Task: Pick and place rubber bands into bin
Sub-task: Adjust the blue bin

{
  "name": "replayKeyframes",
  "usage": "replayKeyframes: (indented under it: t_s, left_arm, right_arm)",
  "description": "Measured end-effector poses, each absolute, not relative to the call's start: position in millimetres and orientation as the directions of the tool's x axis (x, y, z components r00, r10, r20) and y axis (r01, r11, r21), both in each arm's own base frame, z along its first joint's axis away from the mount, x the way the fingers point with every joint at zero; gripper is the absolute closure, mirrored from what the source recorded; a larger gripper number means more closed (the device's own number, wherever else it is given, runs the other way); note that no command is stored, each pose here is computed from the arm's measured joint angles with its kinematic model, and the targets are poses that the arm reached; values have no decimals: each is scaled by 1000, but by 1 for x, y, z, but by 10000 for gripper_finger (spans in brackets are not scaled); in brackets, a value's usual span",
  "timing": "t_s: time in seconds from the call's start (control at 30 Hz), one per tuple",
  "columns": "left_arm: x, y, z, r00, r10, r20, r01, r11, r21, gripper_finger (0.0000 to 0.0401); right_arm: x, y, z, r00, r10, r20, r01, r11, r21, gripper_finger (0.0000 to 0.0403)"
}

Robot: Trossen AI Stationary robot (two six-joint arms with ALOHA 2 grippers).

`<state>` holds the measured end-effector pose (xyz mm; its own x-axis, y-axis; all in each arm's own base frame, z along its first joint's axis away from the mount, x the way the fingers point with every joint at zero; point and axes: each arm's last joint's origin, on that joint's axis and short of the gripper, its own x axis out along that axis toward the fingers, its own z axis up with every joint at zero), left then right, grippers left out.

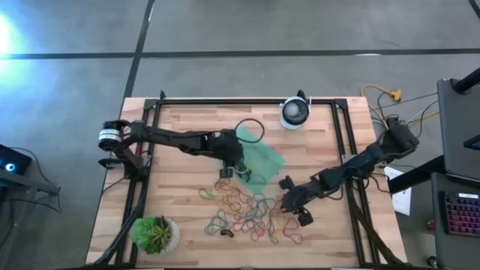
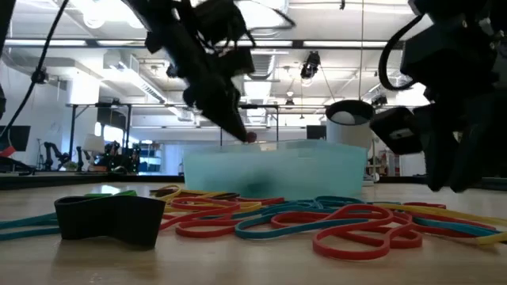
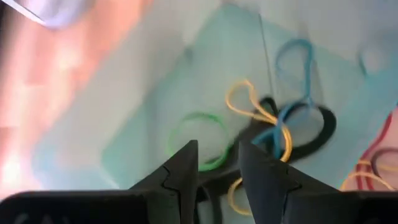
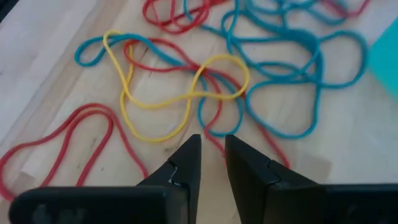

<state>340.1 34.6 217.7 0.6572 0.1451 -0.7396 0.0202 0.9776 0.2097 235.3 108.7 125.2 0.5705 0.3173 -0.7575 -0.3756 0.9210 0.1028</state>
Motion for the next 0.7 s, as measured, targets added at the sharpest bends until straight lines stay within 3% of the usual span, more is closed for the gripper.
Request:
replayKeyframes:
  t_s: [0.27,0.37,0.53,0.7]
  left_arm:
    - [321,32,261,753,151,-640,-1,974,229,300]
    - [312,24,271,767,61,-639,49,987,153,300]
    - [297,2,263,676,-144,-722,176,984,-32,300]
    - [299,-18,231,606,-203,-769,237,969,-70,300]
  right_arm:
    - [234,107,144,625,328,-708,-391,917,80,330]
    - [233,107,148,635,332,-698,-392,917,80,334]
    - [232,106,148,634,321,-703,-392,918,67,339]
    - [232,105,149,645,302,-702,-401,916,26,339]
